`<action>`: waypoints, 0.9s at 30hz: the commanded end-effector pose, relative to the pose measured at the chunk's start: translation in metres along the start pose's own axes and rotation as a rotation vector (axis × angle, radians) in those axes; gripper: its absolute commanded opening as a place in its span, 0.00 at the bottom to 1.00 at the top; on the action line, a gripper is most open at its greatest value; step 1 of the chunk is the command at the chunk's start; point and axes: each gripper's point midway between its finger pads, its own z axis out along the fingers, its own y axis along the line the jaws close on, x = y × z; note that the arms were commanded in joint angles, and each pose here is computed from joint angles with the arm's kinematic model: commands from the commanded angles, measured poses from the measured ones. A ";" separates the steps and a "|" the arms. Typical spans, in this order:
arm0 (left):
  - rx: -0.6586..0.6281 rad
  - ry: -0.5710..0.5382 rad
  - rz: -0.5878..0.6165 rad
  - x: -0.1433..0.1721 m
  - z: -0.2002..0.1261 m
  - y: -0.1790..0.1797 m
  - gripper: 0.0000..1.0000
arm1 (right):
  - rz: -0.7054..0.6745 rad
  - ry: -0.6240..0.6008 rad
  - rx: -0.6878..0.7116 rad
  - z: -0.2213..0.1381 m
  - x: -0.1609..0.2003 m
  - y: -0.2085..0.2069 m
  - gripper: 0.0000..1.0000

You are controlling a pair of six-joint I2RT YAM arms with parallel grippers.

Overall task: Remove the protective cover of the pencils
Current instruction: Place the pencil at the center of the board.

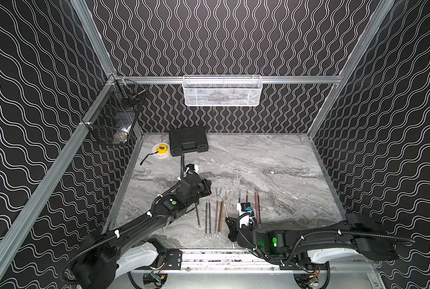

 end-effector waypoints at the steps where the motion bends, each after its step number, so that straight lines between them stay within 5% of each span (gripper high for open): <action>1: 0.022 0.013 0.031 0.000 0.008 -0.007 0.12 | 0.068 -0.039 0.129 0.002 -0.002 -0.031 0.00; 27: -0.009 0.157 0.179 0.039 0.042 -0.027 0.10 | 0.151 0.198 0.238 0.063 0.032 -0.065 0.00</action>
